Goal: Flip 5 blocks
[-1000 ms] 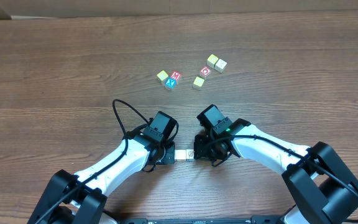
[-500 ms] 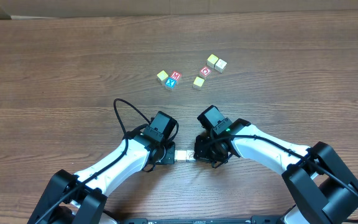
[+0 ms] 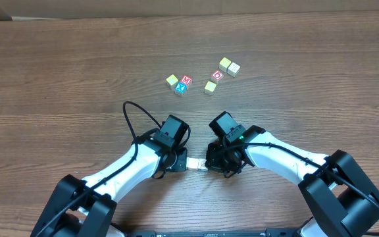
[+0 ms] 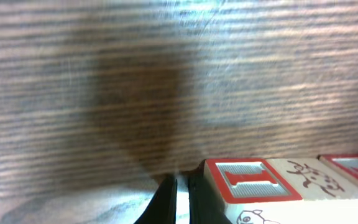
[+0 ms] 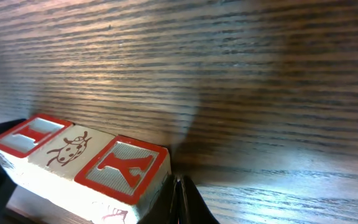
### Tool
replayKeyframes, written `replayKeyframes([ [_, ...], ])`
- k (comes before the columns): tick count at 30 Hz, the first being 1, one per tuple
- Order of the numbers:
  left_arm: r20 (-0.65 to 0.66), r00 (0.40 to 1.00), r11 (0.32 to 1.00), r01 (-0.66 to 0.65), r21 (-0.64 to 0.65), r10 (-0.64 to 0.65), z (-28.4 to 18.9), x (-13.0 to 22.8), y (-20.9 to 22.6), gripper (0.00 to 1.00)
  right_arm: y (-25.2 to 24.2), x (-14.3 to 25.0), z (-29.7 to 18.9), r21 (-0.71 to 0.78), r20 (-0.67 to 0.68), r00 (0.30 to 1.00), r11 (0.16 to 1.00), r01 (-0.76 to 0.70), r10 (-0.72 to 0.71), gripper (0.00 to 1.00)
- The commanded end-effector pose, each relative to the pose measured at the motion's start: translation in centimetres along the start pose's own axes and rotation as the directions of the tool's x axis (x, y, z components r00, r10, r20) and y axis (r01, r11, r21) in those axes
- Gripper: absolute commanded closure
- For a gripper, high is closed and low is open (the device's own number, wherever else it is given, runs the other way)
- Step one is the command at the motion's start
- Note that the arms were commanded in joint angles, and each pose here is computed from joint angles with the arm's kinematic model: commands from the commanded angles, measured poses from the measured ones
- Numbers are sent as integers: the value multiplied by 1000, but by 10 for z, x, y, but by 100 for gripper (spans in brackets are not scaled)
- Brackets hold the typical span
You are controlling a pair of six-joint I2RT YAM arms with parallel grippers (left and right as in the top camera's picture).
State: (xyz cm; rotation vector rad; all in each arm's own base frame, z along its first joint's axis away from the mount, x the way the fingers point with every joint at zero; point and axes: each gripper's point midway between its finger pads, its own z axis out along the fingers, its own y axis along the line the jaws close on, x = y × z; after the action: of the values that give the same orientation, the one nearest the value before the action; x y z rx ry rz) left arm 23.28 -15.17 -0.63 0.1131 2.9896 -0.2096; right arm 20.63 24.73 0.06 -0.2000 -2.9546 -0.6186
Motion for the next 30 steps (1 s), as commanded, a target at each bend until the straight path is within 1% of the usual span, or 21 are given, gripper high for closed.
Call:
replayKeyframes([
  [1, -123, 992, 1000, 8, -26, -11, 27, 30, 11, 96, 7, 8, 3, -17, -18, 1000, 1000, 21, -22, 96],
  [13, -119, 993, 999, 2, -45, -7, 27, 30, 15, 96, 12, 13, 5, -21, -23, 1000, 1000, 14, -14, 96],
  [19, -102, 994, 995, -44, -89, 35, 27, 26, 23, 95, 13, 13, 5, -21, -23, 999, 999, -34, 34, 96],
  [22, -100, 994, 995, -54, -85, 46, 27, 25, 22, 96, 13, 13, 5, -20, -24, 999, 999, -37, 37, 96],
  [27, -106, 986, 988, -136, -73, 128, 28, 25, 22, 96, 13, 14, 5, -24, -30, 998, 998, -63, 63, 96],
  [30, -111, 982, 984, -163, -72, 155, 27, 26, 22, 96, 13, 14, 5, -23, -30, 997, 997, -73, 72, 96],
])
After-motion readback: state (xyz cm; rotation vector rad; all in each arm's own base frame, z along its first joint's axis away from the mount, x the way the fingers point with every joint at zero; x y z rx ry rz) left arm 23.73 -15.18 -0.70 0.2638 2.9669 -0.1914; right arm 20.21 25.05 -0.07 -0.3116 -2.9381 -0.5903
